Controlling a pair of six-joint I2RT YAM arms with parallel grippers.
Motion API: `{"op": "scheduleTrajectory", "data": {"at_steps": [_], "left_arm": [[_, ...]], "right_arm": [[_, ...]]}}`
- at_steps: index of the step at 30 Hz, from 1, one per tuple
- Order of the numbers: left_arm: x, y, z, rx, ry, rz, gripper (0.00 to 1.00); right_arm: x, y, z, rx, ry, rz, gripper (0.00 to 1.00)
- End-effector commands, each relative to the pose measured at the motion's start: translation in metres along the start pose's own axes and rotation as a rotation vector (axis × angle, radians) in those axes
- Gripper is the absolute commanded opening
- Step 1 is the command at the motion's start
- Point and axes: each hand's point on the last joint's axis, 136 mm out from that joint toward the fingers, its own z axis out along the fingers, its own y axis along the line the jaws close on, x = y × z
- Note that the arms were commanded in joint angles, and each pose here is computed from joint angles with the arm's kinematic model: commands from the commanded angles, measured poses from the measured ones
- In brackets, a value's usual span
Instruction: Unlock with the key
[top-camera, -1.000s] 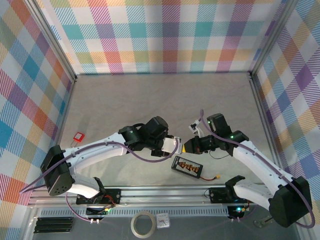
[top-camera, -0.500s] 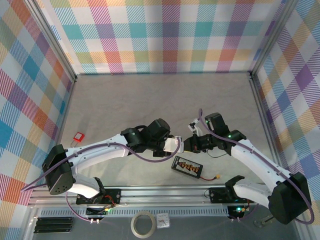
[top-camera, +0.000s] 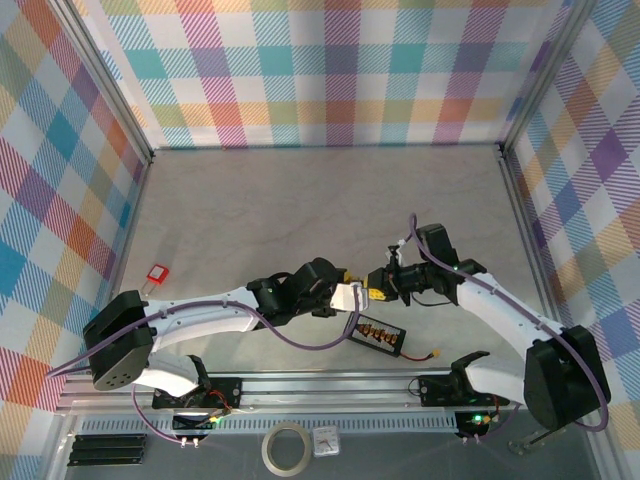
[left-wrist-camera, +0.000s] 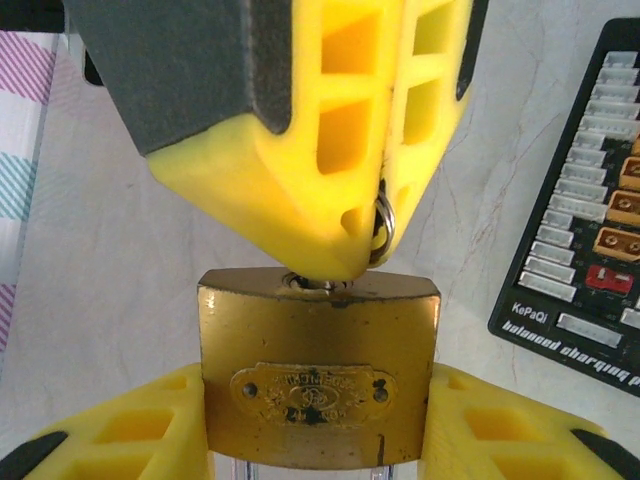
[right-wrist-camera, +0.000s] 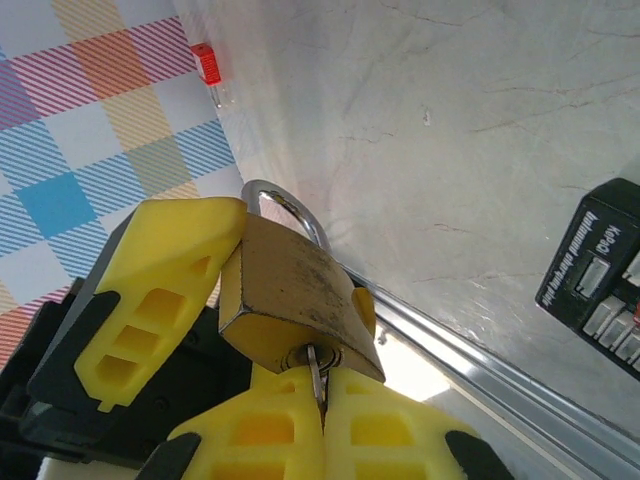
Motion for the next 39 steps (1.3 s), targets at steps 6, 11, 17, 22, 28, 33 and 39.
{"op": "scheduleTrajectory", "data": {"at_steps": [6, 11, 17, 22, 28, 33, 39], "left_arm": [[-0.057, 0.005, -0.014, 0.155, -0.171, -0.106, 0.00], [-0.054, 0.002, -0.011, 0.228, -0.153, -0.151, 0.00], [-0.057, -0.001, -0.008, 0.257, -0.150, -0.160, 0.00], [-0.058, 0.001, -0.010, 0.252, -0.154, -0.160, 0.00], [-0.060, 0.000, -0.012, 0.267, -0.162, -0.168, 0.00], [-0.063, 0.000, -0.014, 0.275, -0.164, -0.166, 0.00], [-0.067, -0.001, -0.013, 0.291, -0.173, -0.169, 0.00]], "right_arm": [[0.007, 0.000, -0.027, 0.098, -0.097, -0.215, 0.55], [0.015, 0.001, -0.034, 0.088, -0.114, -0.286, 0.67], [0.021, 0.010, -0.036, 0.014, -0.130, -0.382, 0.70], [0.023, -0.001, -0.038, 0.070, -0.135, -0.388, 0.71], [0.026, 0.001, -0.033, 0.009, -0.108, -0.403, 0.69], [0.028, 0.006, -0.033, -0.012, -0.099, -0.415, 0.67], [0.027, 0.002, -0.027, -0.027, -0.085, -0.403, 0.61]]}}
